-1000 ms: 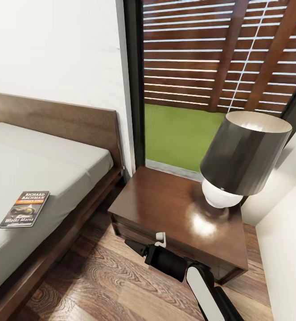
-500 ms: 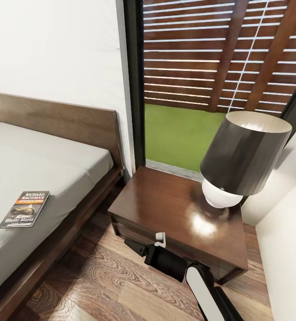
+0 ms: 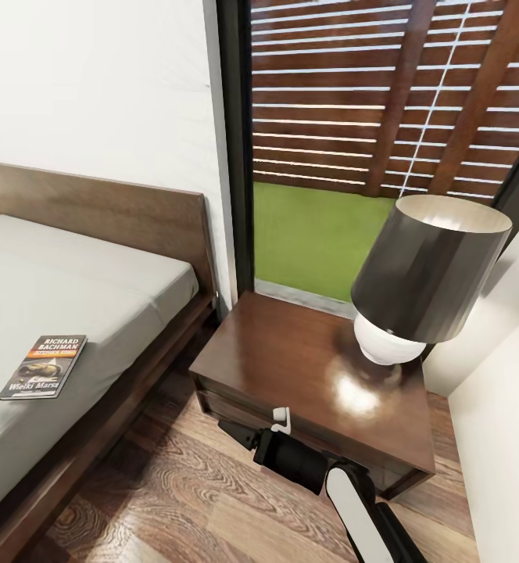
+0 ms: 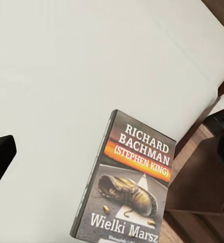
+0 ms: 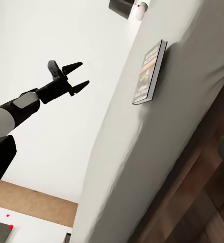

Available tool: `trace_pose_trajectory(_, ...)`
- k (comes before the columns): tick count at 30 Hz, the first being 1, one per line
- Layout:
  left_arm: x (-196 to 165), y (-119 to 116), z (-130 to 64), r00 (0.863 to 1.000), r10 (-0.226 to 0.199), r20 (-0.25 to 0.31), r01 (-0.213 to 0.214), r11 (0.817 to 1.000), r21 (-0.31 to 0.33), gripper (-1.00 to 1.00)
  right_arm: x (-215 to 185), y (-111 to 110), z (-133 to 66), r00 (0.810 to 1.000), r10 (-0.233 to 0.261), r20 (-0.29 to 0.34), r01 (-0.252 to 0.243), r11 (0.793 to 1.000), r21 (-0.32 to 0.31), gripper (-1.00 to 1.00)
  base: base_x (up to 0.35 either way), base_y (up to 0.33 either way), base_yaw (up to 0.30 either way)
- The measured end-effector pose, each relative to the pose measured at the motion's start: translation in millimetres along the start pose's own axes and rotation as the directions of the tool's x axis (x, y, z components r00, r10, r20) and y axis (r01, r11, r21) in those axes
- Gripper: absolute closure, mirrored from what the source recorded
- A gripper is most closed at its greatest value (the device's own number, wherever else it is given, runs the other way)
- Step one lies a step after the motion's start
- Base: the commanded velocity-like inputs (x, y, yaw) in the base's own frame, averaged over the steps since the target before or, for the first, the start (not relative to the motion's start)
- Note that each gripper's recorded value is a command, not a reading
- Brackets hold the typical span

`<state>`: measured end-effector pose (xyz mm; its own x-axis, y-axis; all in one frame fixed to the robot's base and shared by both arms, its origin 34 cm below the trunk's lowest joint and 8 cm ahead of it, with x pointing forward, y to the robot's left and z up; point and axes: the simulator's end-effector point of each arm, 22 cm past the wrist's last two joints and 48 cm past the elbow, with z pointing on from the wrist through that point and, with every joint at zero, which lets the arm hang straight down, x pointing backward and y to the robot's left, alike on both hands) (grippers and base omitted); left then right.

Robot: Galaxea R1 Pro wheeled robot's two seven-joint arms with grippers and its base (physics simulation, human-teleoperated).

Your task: In the bedroom, move the book from the bed onto either nightstand, and place the two sandals side by side next to the bed.

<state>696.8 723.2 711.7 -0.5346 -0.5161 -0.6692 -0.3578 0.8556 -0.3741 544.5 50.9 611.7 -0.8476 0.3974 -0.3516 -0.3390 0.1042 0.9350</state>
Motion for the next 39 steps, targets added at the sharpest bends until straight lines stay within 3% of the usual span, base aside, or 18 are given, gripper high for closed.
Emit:
trace_pose_trajectory(9, -0.1, -2.4, -0.8, 1.0, -0.003, -0.001, 0.003, 1.0, 0.013, -1.0, -0.6, 0.1, -0.5, 1.0, 0.001, 0.001, -0.001, 1.0, -0.001, -1.0, 0.0, 0.0, 0.0)
trace_pose_trajectory(22, -4.2, -28.8, -8.9, 1.0, 0.003, 0.01, -0.004, 0.991, 0.136, -1.0, -3.7, 3.0, -1.2, 1.0, -0.008, 0.008, 0.008, 1.0, -0.003, -1.0, 0.0, 0.0, 0.0)
trace_pose_trajectory(39, -18.4, -29.9, -24.4, 0.999, 0.021, 0.047, -0.027, 0.991, 0.135, -1.0, -4.6, 11.1, -0.1, 1.0, -0.027, 0.006, 0.027, 1.0, -0.01, -1.0, 0.0, 0.0, 0.0)
